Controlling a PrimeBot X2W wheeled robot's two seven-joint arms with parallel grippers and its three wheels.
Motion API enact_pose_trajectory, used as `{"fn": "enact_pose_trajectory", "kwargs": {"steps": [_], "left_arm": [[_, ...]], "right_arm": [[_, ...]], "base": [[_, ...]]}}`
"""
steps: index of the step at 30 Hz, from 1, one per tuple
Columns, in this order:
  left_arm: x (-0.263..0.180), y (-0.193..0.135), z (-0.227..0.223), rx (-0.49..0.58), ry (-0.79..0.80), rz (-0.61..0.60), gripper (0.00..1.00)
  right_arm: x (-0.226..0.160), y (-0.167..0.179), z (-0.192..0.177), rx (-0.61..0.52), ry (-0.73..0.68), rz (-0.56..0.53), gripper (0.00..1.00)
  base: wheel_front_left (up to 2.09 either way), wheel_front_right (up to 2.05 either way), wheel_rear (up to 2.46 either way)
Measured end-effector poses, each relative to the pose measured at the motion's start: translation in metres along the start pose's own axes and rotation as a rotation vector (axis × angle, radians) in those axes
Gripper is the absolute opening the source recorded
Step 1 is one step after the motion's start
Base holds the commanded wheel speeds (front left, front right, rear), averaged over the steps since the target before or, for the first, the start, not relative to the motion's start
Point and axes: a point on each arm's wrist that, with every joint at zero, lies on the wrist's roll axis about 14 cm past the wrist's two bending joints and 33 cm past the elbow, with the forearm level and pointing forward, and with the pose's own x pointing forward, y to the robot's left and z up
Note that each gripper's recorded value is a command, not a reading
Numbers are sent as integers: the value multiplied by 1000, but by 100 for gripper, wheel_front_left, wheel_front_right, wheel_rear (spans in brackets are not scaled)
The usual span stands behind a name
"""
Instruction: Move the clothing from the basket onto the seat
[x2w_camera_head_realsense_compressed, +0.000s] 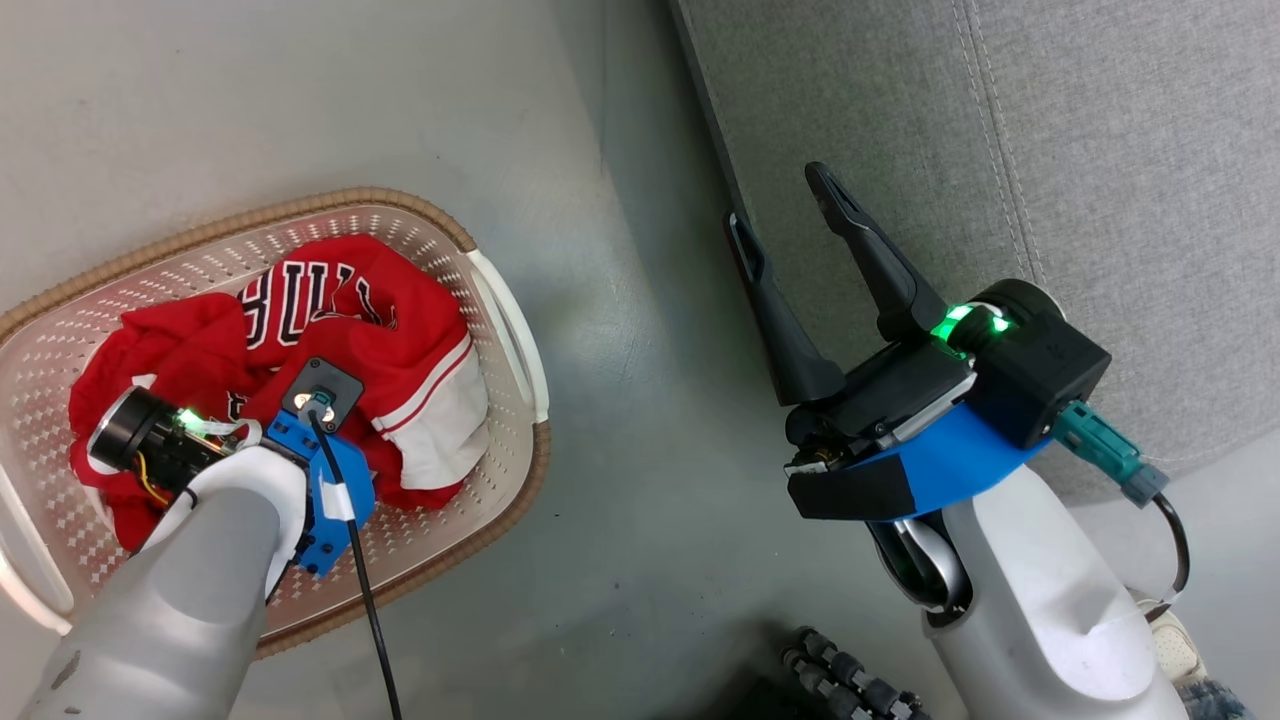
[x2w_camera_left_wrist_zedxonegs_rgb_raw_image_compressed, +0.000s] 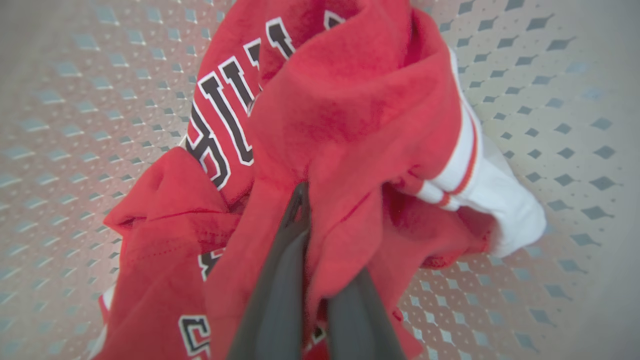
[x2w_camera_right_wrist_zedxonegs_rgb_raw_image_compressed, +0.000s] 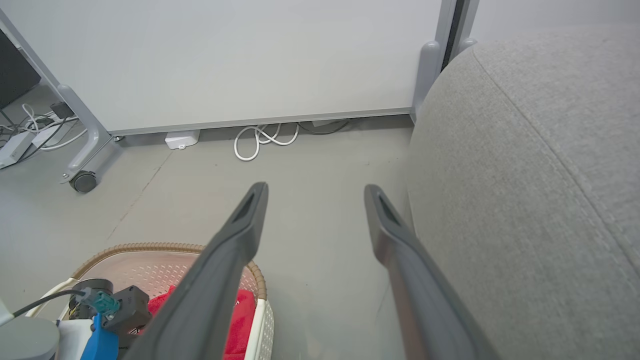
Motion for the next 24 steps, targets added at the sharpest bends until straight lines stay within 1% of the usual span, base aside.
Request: {"fn": "enact_pose_trajectory", "kwargs": {"steps": [12, 17, 20, 24], "left_arm": [[-9, 0, 5, -11, -27, 6, 0], [-21, -3, 24, -34, -86, 21, 0], [-33, -11, 36, -44, -129, 24, 0], [-56, -23, 62, -86, -222, 35, 0]], "right_arm": [[0, 3, 5, 4, -12, 8, 100], [-2, 6, 20, -2, -44, 12, 100], [-6, 7, 32, -17, -69, 13, 100], [-17, 10, 43, -30, -85, 12, 100]], "base": [[0, 0, 0], [0, 0, 0], [0, 0, 0], [0, 0, 0]]}}
